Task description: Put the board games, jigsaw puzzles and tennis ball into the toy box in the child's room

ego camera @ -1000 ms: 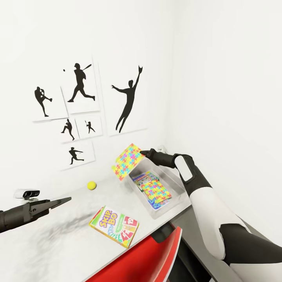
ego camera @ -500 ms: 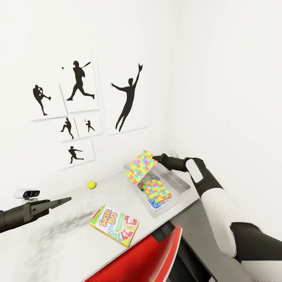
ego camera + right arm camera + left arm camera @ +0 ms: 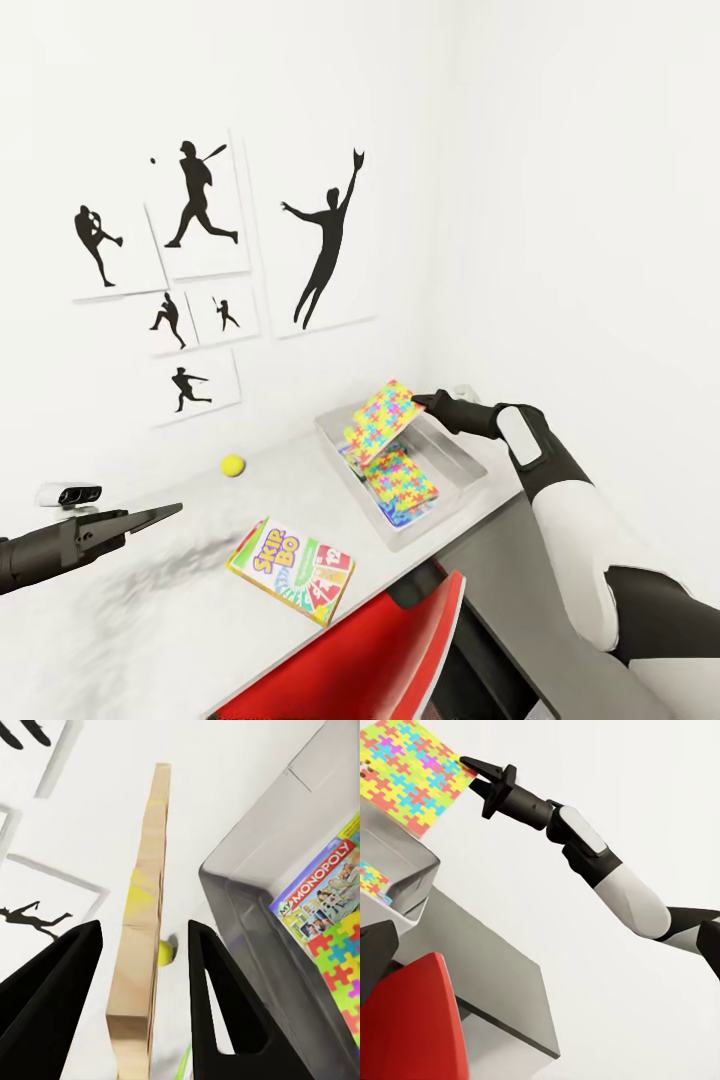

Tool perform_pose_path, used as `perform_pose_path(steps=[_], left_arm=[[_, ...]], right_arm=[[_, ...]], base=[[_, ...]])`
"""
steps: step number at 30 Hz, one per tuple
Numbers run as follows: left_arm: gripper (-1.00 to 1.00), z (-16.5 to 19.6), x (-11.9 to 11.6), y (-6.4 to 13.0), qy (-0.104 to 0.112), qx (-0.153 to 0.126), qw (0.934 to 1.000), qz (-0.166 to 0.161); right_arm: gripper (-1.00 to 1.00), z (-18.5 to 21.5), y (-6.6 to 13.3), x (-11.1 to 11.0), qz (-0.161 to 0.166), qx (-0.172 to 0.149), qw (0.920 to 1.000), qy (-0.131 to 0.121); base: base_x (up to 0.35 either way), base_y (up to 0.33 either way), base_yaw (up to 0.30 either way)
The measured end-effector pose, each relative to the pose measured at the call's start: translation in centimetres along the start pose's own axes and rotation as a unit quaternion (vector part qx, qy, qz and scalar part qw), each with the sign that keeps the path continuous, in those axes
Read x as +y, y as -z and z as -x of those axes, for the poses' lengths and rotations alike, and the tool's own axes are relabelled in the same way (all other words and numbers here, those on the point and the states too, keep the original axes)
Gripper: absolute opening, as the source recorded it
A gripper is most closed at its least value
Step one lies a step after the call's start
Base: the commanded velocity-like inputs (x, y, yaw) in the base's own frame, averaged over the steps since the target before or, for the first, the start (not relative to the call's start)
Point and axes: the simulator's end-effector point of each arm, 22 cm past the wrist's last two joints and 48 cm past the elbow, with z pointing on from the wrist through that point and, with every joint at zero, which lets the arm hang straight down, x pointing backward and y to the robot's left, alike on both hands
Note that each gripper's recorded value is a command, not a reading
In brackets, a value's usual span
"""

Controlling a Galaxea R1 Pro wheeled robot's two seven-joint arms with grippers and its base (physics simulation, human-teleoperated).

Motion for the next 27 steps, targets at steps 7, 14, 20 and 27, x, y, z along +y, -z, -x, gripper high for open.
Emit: perform_pose_path(steps=[7, 14, 20, 27], left_arm=[[1.00, -0.2, 0.5, 0.0, 0.005, 0.001, 1.0000, 0.002], [1.00, -0.4, 1.0, -0.1, 0.011, 0.003, 0.9999, 0.004], [1.00, -0.6, 1.4, -0.1, 0.015, 0.004, 0.9999, 0.006], [1.00, -0.8, 1.9, -0.1, 0.020, 0.005, 0.9998, 0.007]], right_arm=[[-1.00, 0.0, -0.3, -0.8, -0.005, -0.002, 1.0000, -0.001], [-1.00, -0.3, -0.7, -1.6, -0.012, -0.001, 0.9999, 0.000], [-1.00, -0.3, -0.9, -2.3, -0.016, 0.000, 0.9999, 0.000], [-1.00, 0.2, -0.7, -3.9, -0.030, -0.007, 0.9995, 0.002]], base=[[0.000, 0.000, 0.000], [0.000, 0.000, 0.000], [0.000, 0.000, 0.000], [0.000, 0.000, 0.000]])
